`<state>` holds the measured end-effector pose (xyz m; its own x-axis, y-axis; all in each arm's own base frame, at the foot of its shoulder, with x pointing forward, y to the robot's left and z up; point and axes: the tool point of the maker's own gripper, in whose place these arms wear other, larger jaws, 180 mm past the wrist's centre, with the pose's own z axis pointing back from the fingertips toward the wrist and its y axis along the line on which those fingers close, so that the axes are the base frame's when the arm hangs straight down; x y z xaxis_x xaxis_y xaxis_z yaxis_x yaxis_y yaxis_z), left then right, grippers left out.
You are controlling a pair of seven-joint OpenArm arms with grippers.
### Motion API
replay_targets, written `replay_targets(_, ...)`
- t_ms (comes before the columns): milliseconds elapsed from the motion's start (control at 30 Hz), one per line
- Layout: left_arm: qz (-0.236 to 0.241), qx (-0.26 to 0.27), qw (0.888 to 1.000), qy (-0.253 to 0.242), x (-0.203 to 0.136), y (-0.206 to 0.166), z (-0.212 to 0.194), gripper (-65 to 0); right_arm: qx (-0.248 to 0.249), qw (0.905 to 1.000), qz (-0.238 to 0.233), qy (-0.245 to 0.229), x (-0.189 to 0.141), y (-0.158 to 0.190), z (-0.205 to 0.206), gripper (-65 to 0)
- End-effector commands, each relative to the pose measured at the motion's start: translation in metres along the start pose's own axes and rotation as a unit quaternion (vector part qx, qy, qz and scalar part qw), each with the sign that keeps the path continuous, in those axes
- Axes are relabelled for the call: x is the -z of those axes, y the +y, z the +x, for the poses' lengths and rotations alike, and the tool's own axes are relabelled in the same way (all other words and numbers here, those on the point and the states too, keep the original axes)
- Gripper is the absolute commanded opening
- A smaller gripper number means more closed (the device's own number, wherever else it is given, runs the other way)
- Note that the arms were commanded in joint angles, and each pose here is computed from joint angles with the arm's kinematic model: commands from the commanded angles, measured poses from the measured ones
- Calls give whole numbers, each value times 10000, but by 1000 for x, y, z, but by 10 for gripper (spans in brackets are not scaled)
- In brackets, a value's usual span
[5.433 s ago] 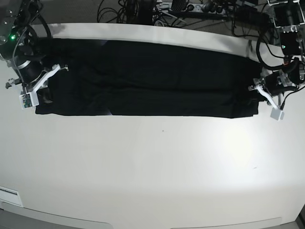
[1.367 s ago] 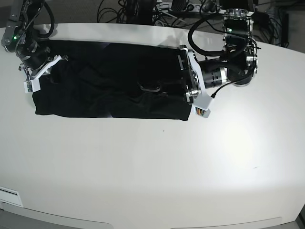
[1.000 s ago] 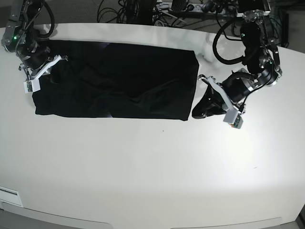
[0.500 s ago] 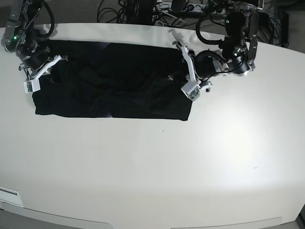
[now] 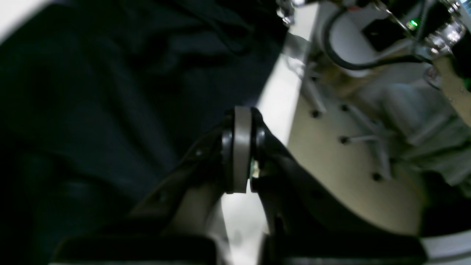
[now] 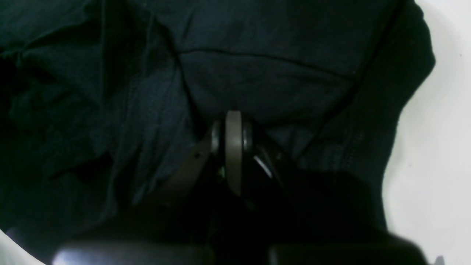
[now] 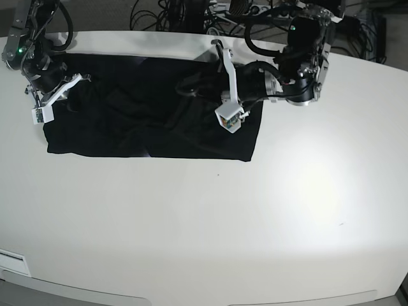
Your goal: Fold the T-shirt properly
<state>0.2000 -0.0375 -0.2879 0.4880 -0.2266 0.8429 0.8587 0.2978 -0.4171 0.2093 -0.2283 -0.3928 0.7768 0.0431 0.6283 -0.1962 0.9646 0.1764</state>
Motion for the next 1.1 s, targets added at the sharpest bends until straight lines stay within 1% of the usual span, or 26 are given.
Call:
replay_targets(0, 67, 205, 9991, -353, -9, 4, 23, -650, -82, 9998, -52, 180, -2, -3, -5, -650)
replay_targets(100, 567, 324, 9954, -698, -32, 29, 44, -650, -82, 9998, -54, 179, -2, -3, -5, -650)
replay_targets(167, 972, 370, 9914, -800, -47, 47, 49, -650, -84, 9998, -56, 186, -3, -3, -5, -650)
replay_targets(267, 1404, 264, 9886, -470, -50, 72, 28, -650, -84, 9998, -52, 185, -2, -3, -5, -650)
replay_targets(433, 1400, -298, 9895, -182, -39, 92, -7, -650, -85, 9998, -51, 174, -2, -3, -5, -650)
replay_targets(633, 1367, -736, 9878, -83, -33, 102, -31, -650, -87, 9998, -50, 168, -2, -3, -5, -650)
replay_targets(733, 1502, -793, 9855, 40, -34, 110, -43, -650, -104, 9999, -58, 108, -1, -4, 1, -650)
replay_targets(900, 1796, -668, 9808, 353, -37, 120, -56, -650, -179, 9997, -74, -119, 1, -6, 23, -644)
replay_targets(1000, 2229, -829, 9696, 578, -45, 134, -67, -650, -332, 9989, -112, -325, -2, -5, 44, -505)
replay_targets(1067, 2389, -925, 9640, 709, -48, 138, -72, -650, -465, 9973, -175, -542, -6, -5, 62, -448)
